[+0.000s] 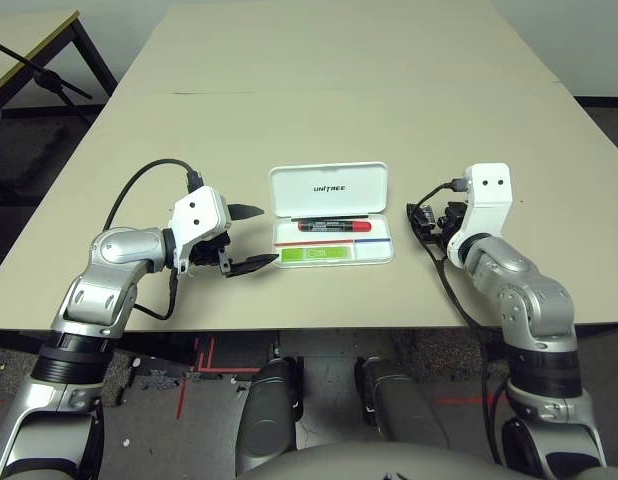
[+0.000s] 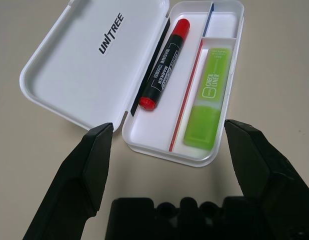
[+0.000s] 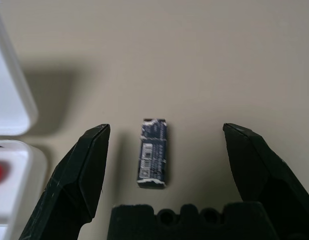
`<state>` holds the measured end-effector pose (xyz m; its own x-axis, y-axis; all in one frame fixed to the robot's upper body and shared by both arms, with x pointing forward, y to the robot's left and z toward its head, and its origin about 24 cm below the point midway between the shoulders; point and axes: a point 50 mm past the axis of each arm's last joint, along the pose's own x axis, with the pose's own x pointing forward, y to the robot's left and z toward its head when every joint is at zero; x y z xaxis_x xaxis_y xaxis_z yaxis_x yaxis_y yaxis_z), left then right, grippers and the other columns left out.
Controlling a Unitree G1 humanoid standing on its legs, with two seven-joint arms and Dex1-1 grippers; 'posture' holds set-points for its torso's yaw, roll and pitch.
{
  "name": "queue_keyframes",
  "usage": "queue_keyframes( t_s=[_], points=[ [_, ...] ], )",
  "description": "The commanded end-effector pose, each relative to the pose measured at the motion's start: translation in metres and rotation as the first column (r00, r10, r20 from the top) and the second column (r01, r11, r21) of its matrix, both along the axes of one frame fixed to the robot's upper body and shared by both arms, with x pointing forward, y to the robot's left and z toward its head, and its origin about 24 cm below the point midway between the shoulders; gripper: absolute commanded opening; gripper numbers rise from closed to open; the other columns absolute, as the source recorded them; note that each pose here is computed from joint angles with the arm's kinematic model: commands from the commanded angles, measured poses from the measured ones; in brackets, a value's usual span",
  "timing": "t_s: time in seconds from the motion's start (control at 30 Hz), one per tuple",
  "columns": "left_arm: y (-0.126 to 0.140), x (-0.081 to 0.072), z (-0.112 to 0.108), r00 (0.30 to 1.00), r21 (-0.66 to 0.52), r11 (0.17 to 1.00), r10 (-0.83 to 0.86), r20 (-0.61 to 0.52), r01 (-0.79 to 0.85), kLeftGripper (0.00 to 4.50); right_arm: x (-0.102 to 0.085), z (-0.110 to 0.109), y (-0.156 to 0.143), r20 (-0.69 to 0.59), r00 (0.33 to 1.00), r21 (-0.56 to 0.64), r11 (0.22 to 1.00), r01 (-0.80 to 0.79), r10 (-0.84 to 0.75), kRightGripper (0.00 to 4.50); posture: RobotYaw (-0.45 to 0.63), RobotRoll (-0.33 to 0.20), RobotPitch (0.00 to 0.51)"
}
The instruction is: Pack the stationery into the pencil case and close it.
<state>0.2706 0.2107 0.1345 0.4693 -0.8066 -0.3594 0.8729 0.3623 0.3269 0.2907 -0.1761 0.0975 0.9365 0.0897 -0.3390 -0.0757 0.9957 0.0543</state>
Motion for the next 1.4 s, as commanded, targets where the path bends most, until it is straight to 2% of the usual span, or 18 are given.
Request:
queue_keyframes(
  t_s=[0.03,0.23,0.43,0.6,0.73,0.87,0.97,1.1,1.2,1.27,1.4],
  points=[
    [-0.002,-0.001,-0.002,1.000,0.019,1.000,-0.009,-0.015,0.009,4.47,0.002,-0.007,0.001,-0.049,0.999,-0.009,1.000,-0.004,0.004,4.50,-0.05,0.000,0.137],
    [-0.004,-0.001,-0.002,1.000,0.017,1.000,-0.010,-0.015,0.010,4.47,0.007,-0.012,0.006,-0.077,0.997,-0.004,1.000,-0.030,0.029,4.50,-0.04,0.000,0.135],
    [-0.006,-0.002,-0.002,1.000,0.017,1.000,-0.013,-0.018,0.013,4.50,0.009,-0.008,0.005,-0.055,0.997,-0.014,0.998,-0.059,0.058,2.40,-0.04,0.000,0.135],
    [-0.008,-0.002,-0.002,1.000,0.016,1.000,-0.016,-0.020,0.016,4.50,0.011,-0.003,-0.005,-0.049,0.997,-0.035,0.997,-0.065,0.064,0.41,-0.04,0.000,0.134],
    [-0.008,-0.002,-0.002,1.000,0.018,1.000,-0.018,-0.022,0.018,4.50,0.014,0.007,-0.018,-0.031,0.996,-0.073,0.994,-0.084,0.082,0.34,-0.05,0.000,0.135],
    [-0.009,-0.002,-0.002,1.000,0.020,1.000,-0.019,-0.022,0.020,4.50,0.017,0.024,-0.030,-0.010,0.979,-0.123,0.972,-0.203,0.203,0.34,-0.05,0.000,0.135],
    [-0.009,-0.001,-0.001,1.000,0.022,1.000,-0.019,-0.022,0.020,4.50,0.015,0.037,-0.031,-0.005,0.925,-0.165,0.912,-0.375,0.379,0.34,-0.05,0.000,0.134],
    [-0.009,0.000,0.000,1.000,0.025,0.999,-0.020,-0.020,0.020,4.50,0.009,0.051,-0.028,-0.008,0.782,-0.225,0.761,-0.609,0.623,0.34,-0.05,0.000,0.132],
    [-0.009,0.001,0.000,1.000,0.026,0.999,-0.021,-0.017,0.021,4.50,0.003,0.057,-0.025,-0.031,0.654,-0.245,0.629,-0.738,0.756,0.34,-0.05,0.000,0.131],
    [-0.009,0.001,0.001,1.000,0.026,0.999,-0.022,-0.013,0.022,4.50,0.002,0.060,-0.019,-0.070,0.526,-0.269,0.492,-0.828,0.848,0.34,-0.05,0.000,0.129],
    [-0.009,0.002,0.002,1.000,0.026,0.999,-0.023,-0.010,0.023,4.50,0.005,0.061,-0.008,-0.106,0.355,-0.304,0.310,-0.901,0.929,0.34,-0.04,0.000,0.128]
  ],
)
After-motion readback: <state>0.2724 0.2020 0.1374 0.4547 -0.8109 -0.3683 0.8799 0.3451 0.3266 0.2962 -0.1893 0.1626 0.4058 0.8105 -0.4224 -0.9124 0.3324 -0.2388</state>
